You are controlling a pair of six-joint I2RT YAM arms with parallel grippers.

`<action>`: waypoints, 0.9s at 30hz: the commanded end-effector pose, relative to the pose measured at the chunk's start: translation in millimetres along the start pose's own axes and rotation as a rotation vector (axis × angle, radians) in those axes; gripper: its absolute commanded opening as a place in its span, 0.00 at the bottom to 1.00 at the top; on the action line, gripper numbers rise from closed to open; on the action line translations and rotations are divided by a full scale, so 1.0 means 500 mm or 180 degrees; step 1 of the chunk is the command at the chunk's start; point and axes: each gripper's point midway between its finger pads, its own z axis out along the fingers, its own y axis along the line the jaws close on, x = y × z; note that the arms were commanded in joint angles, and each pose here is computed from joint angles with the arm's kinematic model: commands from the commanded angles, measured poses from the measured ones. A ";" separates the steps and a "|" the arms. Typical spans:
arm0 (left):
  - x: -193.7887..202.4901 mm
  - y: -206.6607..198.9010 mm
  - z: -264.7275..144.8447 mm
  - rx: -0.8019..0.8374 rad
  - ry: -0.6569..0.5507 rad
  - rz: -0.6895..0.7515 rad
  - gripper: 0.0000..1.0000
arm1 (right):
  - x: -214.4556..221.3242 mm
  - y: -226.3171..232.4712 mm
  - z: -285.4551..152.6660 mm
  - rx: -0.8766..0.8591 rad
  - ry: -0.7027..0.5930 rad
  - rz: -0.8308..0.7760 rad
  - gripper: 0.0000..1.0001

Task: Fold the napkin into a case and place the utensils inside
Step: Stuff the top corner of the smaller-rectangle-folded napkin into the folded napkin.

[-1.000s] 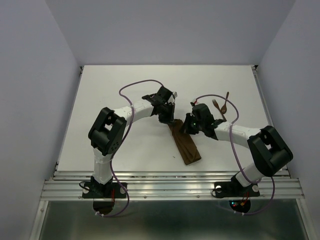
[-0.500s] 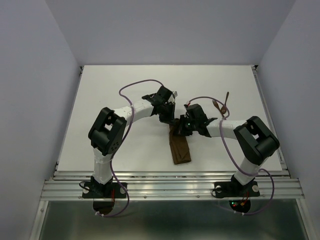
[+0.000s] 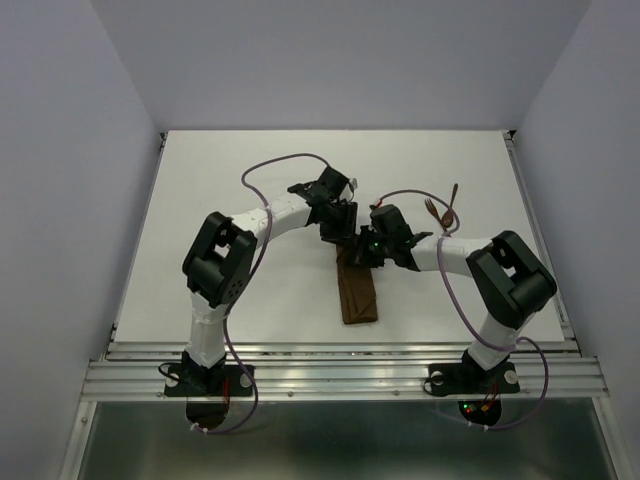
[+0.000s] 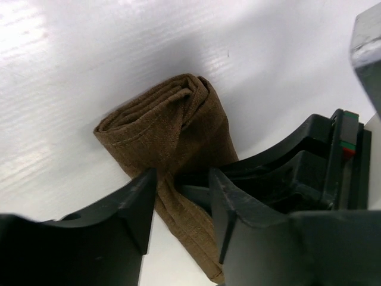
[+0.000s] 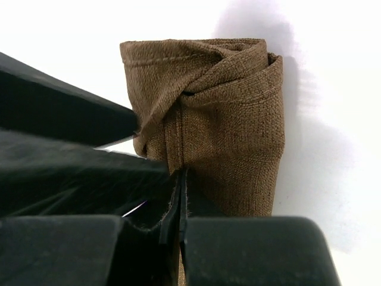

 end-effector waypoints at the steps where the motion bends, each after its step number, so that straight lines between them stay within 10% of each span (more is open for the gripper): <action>1: -0.050 -0.040 -0.071 0.0015 -0.0253 0.0236 0.53 | -0.035 -0.003 0.018 0.0159 -0.0154 -0.0109 0.01; 18: -0.155 0.084 -0.296 -0.0048 -0.1114 -0.0280 0.57 | -0.114 0.043 -0.065 0.0373 -0.0447 -0.0543 0.18; 27: -0.104 0.200 -0.312 -0.0180 -0.1160 -0.0719 0.54 | 0.011 0.054 -0.115 0.0791 -0.0222 -0.0867 0.39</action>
